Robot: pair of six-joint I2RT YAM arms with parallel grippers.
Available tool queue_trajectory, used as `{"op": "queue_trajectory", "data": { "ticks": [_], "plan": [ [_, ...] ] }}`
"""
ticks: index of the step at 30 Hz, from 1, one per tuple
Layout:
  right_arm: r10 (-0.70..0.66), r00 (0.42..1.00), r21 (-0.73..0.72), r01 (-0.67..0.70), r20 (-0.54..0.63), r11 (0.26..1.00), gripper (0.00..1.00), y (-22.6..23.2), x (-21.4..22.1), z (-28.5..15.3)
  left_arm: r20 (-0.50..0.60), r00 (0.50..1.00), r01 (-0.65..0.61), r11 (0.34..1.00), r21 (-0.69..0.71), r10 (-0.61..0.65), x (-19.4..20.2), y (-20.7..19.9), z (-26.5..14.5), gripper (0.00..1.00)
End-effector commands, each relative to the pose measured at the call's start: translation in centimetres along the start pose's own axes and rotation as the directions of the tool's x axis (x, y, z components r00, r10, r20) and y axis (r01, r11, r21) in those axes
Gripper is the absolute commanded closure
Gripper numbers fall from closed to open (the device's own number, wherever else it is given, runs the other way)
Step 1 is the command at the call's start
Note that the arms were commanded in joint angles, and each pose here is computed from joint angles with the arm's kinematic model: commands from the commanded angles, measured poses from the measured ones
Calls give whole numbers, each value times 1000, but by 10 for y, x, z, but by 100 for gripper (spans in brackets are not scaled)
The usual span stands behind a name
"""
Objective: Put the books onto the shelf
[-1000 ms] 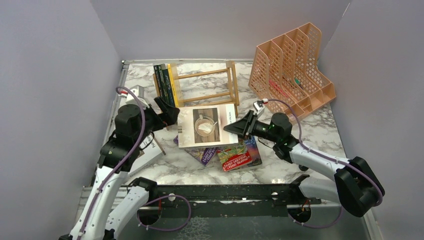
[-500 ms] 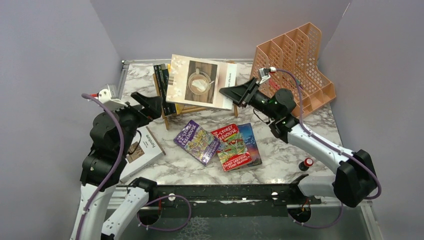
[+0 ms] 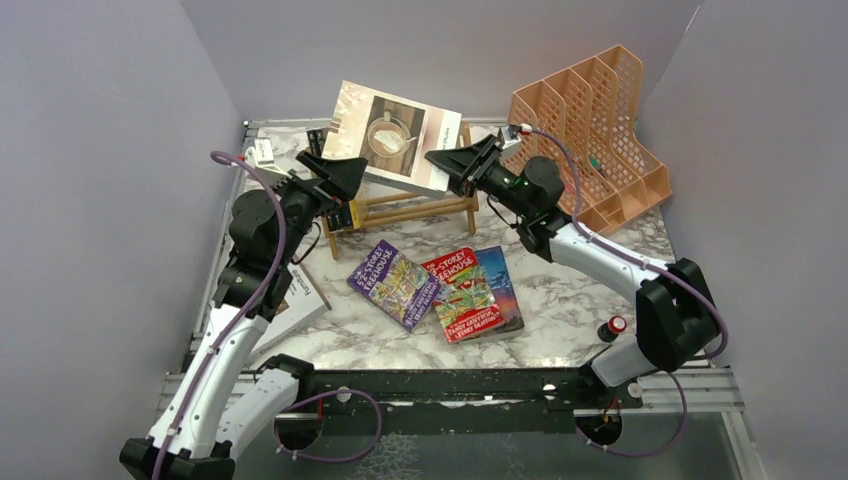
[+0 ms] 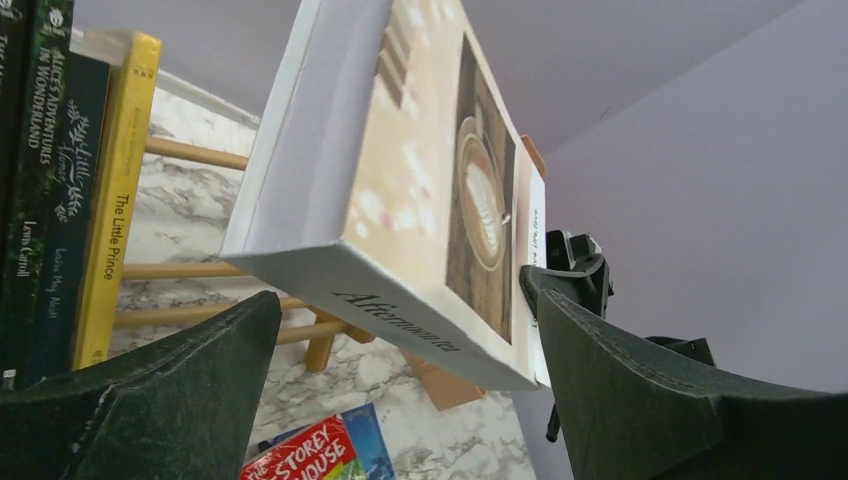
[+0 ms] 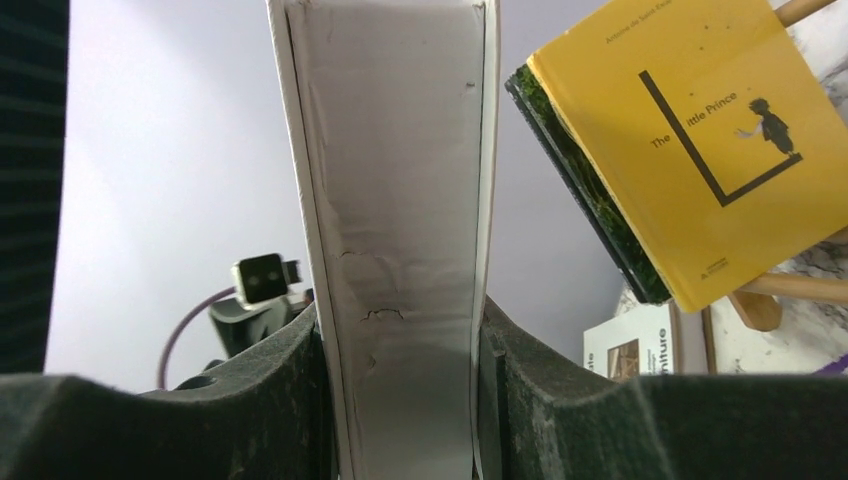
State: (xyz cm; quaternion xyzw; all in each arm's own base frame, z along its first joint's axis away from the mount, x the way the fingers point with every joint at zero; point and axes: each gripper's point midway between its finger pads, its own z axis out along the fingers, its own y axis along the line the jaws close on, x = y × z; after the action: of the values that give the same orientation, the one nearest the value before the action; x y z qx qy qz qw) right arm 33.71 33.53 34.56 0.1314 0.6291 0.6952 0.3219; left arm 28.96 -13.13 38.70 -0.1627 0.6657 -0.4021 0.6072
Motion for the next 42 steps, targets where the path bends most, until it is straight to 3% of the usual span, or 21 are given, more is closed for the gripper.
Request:
{"op": "queue_trajectory", "data": {
  "ticks": [1, 6, 11, 16, 22, 32, 34, 42],
  "plan": [
    [34, 999, -161, -35, -4, 986, 81, 48, -9, 7, 61, 991, 111, 991, 71, -116, -10, -13, 16, 1],
    [60, 995, -192, -74, -76, 979, 80, 56, -2, 14, 91, 988, 131, 991, -26, -128, -15, 3, 25, 2],
    [93, 988, -189, -116, -127, 975, 80, 53, 3, 20, 110, 968, 215, 971, 102, -225, -18, -14, 27, 4],
    [171, 983, -88, -177, -75, 980, 80, 37, 8, 24, 164, 925, 323, 936, 141, -344, -26, -14, 32, 22],
    [164, 986, -30, -163, 36, 986, 79, 34, 3, 21, 242, 887, 369, 919, 136, -393, -35, -5, 35, 36],
    [183, 976, 32, -188, 114, 982, 78, 34, 5, 32, 266, 887, 351, 925, 143, -378, -29, -14, 38, 27],
    [180, 976, 41, -186, 126, 982, 77, 31, 5, 33, 269, 888, 347, 927, 141, -373, -28, -13, 38, 33],
    [200, 975, 57, -206, 95, 977, 72, 21, 15, 31, 322, 903, 266, 959, 96, -283, -34, -5, 39, 71]
  ]
}}
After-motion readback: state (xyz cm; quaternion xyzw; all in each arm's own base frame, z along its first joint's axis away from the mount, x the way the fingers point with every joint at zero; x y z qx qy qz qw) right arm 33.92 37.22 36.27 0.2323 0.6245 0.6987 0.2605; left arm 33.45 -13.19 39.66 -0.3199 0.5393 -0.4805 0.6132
